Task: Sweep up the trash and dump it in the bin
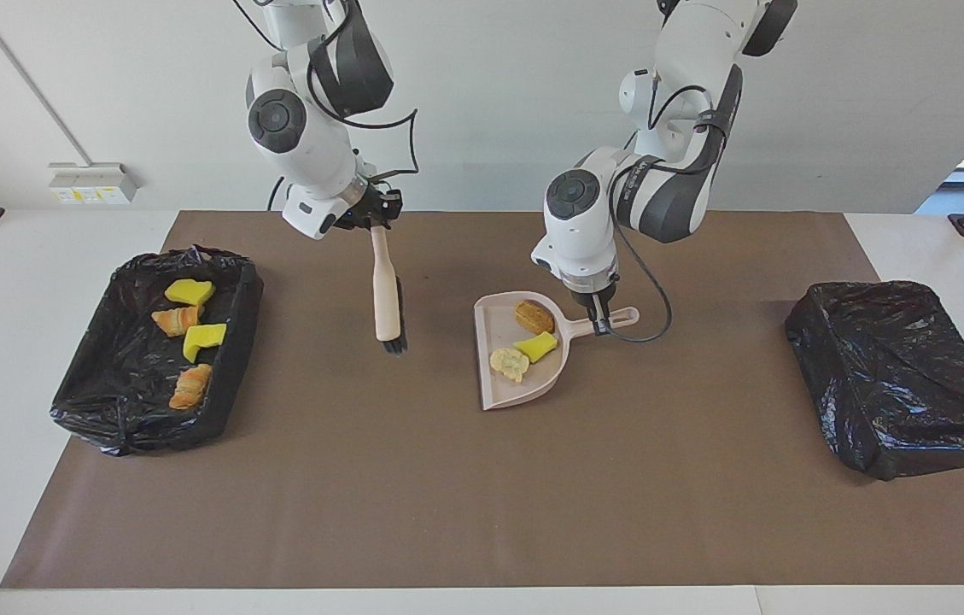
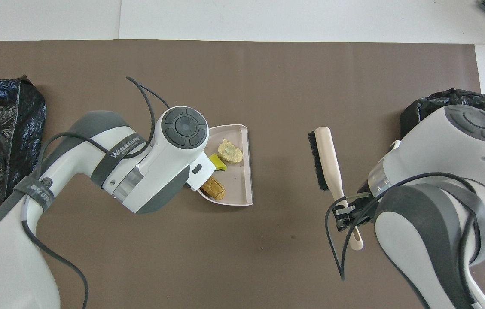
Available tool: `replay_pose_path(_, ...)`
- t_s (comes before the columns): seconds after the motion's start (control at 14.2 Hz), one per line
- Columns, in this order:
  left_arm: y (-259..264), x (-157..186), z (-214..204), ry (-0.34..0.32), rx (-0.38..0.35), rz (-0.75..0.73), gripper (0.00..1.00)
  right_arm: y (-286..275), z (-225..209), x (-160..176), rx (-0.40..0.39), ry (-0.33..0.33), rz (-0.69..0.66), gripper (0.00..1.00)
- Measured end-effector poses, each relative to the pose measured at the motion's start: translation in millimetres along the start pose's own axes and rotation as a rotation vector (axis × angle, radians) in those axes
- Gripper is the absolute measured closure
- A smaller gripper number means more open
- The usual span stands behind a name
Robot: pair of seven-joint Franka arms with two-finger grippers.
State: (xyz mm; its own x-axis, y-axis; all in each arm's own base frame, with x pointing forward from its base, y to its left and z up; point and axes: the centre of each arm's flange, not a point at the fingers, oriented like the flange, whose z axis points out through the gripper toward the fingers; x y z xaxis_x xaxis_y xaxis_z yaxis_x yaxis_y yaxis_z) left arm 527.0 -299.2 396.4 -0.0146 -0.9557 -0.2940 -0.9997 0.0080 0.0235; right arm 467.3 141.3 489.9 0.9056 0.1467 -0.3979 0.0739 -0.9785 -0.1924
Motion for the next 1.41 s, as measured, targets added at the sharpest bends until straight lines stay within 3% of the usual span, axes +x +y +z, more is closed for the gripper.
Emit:
replay_pose_path(0.35, -1.4, -117.0, -8.6, 0.093, 0.008, 0.002, 0.69, 2.7, 40.3, -6.5, -0.021, -0.061, 0.075, 0.74)
replay_pose_path(0.56, -9.4, -217.5, -5.0, 0.142, -0.001, -0.021, 0.69, -18.6, 52.8, -4.1, -0.04, -0.036, 0.081, 0.74)
replay_pose_path(0.84, -12.5, -377.0, 28.1, 0.247, 0.001, -0.089, 0.69, -98.7, 79.6, -13.5, -0.057, -0.008, 0.053, 0.74)
replay_pose_path(1.2, 5.0, -516.5, 40.0, 0.263, 0.084, -0.205, 0.69, -173.7, 130.2, -20.4, -0.086, 0.017, 0.1, 0.74)
replay_pose_path(1.41, 0.6, -587.8, 42.1, 0.195, 0.131, -0.157, 0.69, -198.7, 161.1, -20.8, -0.088, 0.007, 0.115, 0.74)
